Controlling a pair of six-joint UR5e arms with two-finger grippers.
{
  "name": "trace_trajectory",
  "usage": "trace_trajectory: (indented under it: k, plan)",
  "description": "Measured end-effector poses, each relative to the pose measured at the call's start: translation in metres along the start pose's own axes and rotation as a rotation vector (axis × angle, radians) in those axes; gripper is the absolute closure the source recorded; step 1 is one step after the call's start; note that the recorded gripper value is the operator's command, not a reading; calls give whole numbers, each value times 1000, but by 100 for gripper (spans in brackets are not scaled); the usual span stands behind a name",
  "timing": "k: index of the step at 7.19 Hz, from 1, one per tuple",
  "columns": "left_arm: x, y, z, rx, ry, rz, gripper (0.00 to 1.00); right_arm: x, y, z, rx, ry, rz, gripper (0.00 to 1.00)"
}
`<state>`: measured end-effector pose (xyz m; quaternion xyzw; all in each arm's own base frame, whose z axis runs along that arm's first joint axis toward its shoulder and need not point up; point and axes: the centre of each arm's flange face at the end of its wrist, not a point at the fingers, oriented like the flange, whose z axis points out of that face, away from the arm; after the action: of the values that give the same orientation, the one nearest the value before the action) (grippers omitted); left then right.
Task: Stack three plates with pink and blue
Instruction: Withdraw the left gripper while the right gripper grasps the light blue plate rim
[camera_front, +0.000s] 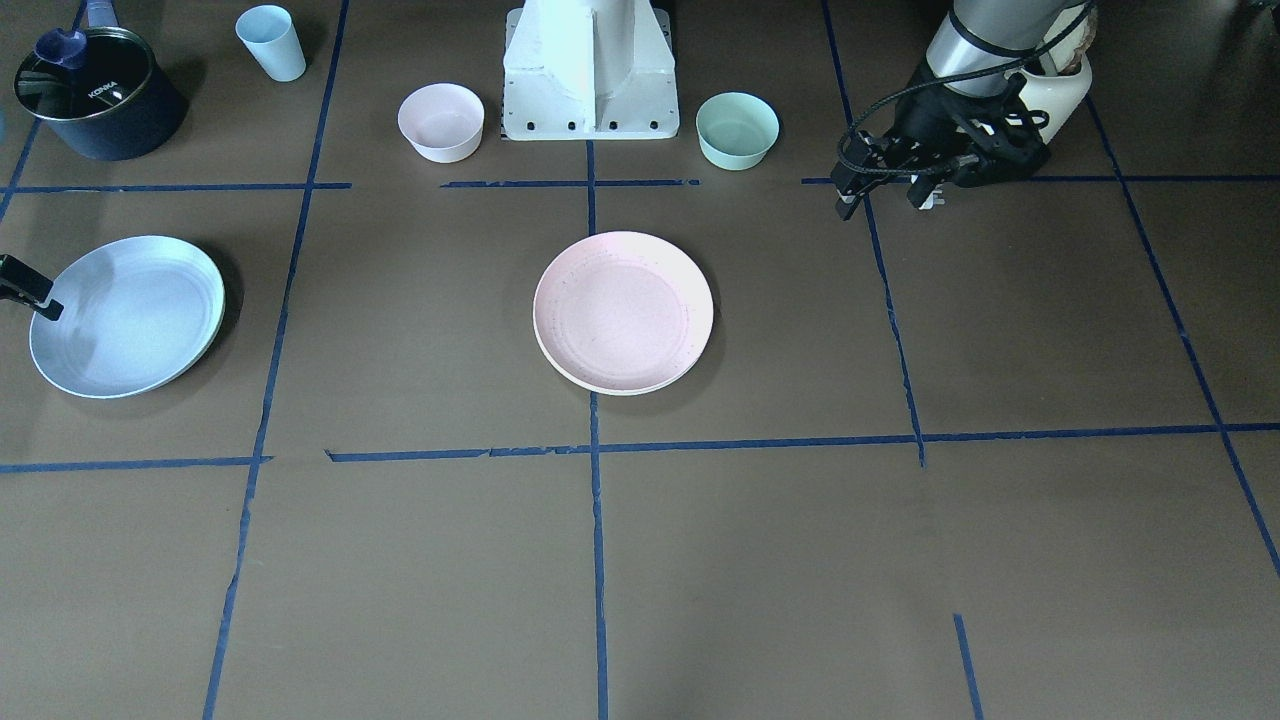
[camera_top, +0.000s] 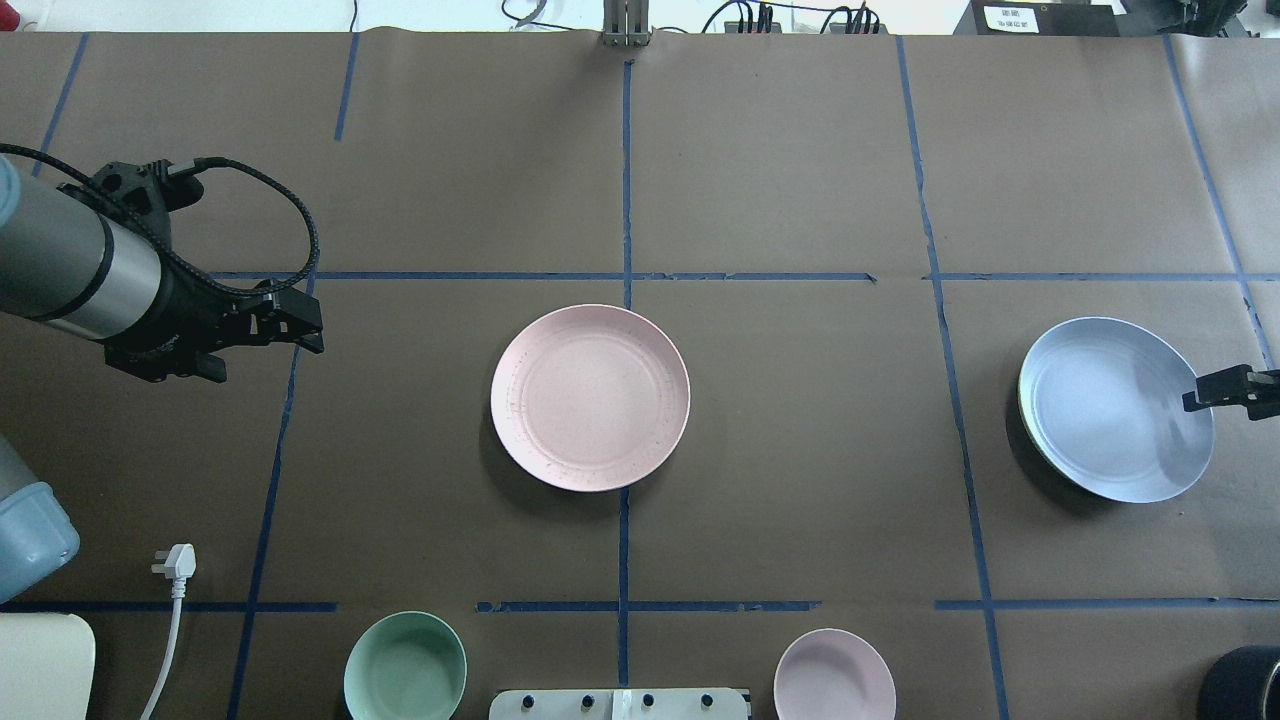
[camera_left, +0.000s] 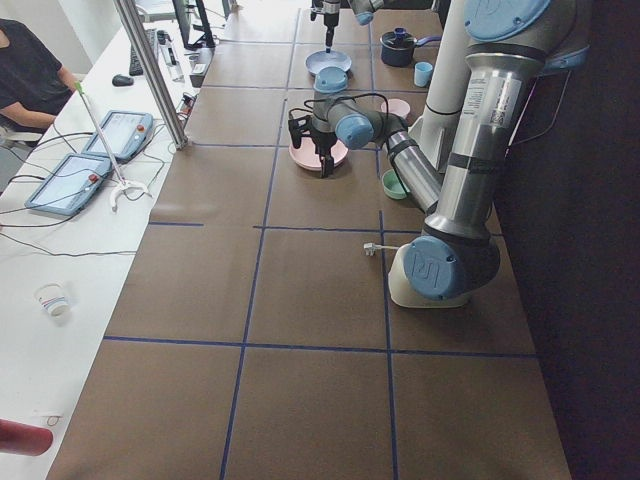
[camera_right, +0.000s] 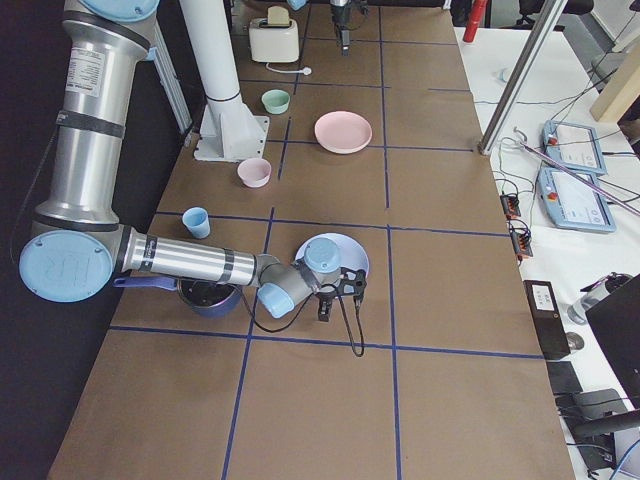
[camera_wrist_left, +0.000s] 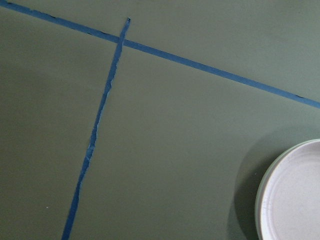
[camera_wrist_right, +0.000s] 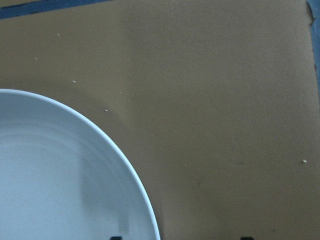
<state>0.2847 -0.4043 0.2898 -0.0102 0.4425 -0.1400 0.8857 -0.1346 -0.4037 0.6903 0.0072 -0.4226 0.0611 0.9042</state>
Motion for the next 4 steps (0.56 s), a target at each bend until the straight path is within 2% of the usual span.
trace_trajectory:
  k: [1, 2, 4]
  plan:
    - [-13, -4, -4, 5, -9, 8, 0, 0, -1, 2, -3, 0, -1, 77]
    - [-20, -6, -7, 10, -14, 14, 0, -4, -4, 3, -3, -4, -6, 97]
    - [-25, -8, -9, 13, -17, 16, 0, -14, -7, 1, -6, -40, -38, 100]
